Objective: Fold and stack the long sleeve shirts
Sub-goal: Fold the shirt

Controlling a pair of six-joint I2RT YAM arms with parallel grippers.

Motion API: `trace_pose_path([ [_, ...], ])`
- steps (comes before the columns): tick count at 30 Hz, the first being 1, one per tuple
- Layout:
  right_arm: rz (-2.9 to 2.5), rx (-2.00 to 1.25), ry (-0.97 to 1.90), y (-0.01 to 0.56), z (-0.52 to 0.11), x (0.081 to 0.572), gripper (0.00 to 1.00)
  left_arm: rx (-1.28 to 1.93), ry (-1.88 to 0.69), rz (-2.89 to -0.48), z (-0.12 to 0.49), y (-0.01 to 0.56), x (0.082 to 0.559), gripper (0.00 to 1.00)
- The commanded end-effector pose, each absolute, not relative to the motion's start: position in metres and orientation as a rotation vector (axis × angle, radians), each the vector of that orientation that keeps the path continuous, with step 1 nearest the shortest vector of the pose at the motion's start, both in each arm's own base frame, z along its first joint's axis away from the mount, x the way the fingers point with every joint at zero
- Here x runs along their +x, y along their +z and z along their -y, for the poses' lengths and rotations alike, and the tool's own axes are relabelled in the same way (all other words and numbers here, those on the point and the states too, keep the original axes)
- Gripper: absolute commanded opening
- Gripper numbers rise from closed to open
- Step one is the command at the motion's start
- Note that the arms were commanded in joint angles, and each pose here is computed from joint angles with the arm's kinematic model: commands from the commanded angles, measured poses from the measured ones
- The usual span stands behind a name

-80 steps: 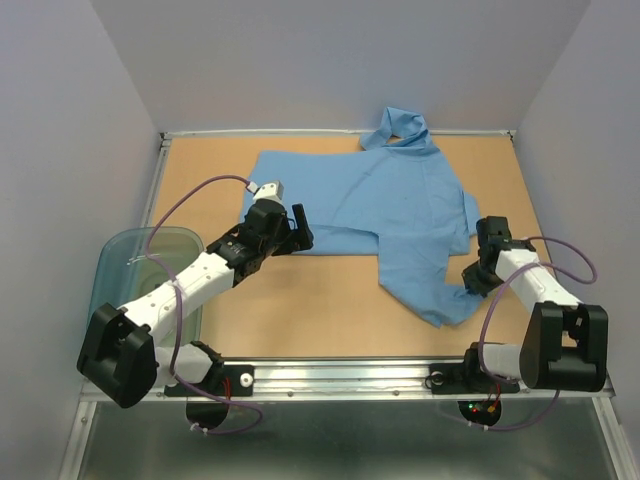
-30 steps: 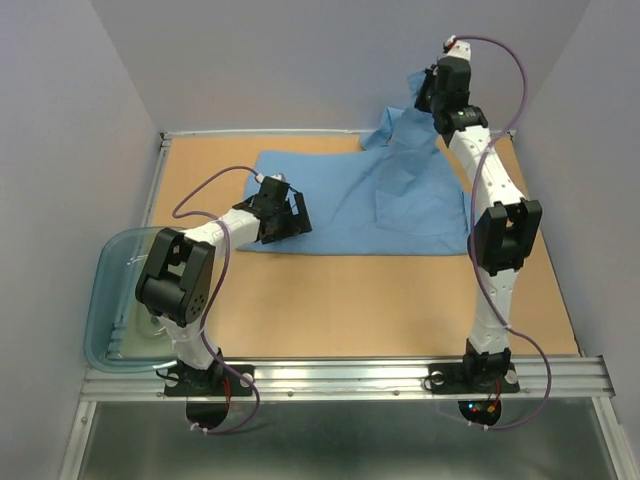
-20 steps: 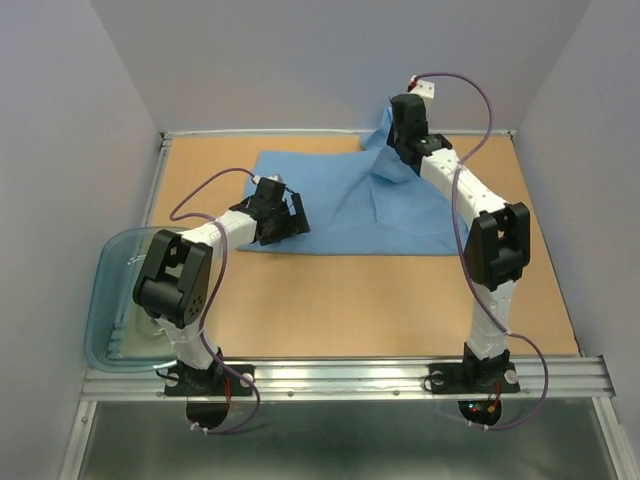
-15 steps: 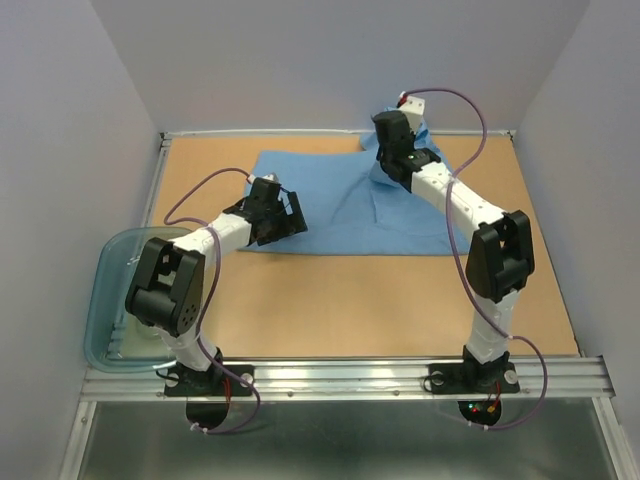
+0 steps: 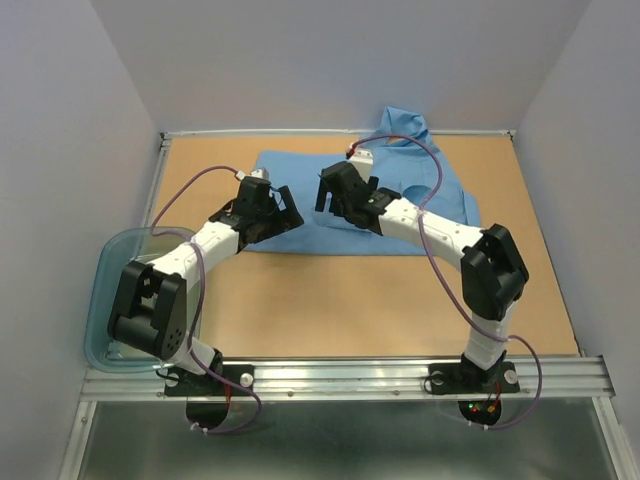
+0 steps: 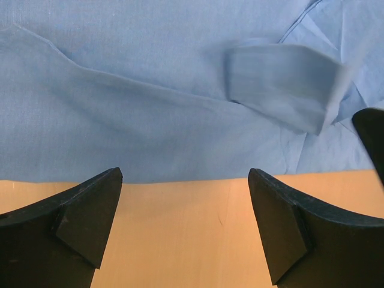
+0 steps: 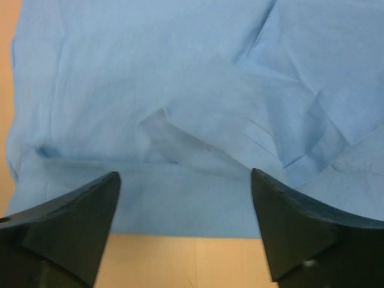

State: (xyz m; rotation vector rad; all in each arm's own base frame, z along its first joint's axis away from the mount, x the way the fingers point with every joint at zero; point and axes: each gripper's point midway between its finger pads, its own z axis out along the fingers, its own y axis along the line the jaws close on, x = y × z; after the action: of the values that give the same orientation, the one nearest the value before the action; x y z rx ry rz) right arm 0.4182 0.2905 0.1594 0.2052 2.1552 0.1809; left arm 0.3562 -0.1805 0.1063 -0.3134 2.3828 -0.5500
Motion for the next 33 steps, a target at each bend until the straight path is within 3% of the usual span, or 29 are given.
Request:
trace_pose_path([
  [1, -2.113, 0.116, 0.295, 0.207, -0.287, 0.402, 1.0, -0.324, -0.59, -2.314, 0.18, 0.128, 0.356, 0.98],
  [6, -2.031, 0.134, 0.215, 0.242, -0.239, 0.396, 1.0, -0.328, -0.613, -2.289, 0.186, 0.141, 0.362, 0.98],
  [10, -2.061, 0.229, 0.199, 0.233, -0.175, 0.413, 0.99, -0.326, -0.632, -2.279, 0.199, 0.151, 0.372, 0.98],
  [16, -2.125, -0.221, 0.346, 0.221, -0.212, 0.425, 0.88, -0.352, -0.635, -2.271, 0.211, 0.158, 0.383, 0.98],
  [19, -2.102, -0.37, 0.409, 0.214, -0.235, 0.438, 0.72, -0.369, -0.599, -2.283, 0.205, 0.151, 0.381, 0.98],
  [26, -2.073, -0.564, 0.488, 0.185, -0.273, 0.47, 0.69, -0.391, -0.51, -2.321, 0.187, 0.13, 0.363, 0.98],
  [31, -2.076, -0.672, 0.542, 0.161, -0.29, 0.478, 0.56, -0.381, -0.462, -2.351, 0.176, 0.119, 0.347, 0.98],
  [33, -2.082, -0.698, 0.586, 0.154, -0.298, 0.477, 0.55, -0.382, -0.453, -2.351, 0.173, 0.117, 0.343, 0.98],
])
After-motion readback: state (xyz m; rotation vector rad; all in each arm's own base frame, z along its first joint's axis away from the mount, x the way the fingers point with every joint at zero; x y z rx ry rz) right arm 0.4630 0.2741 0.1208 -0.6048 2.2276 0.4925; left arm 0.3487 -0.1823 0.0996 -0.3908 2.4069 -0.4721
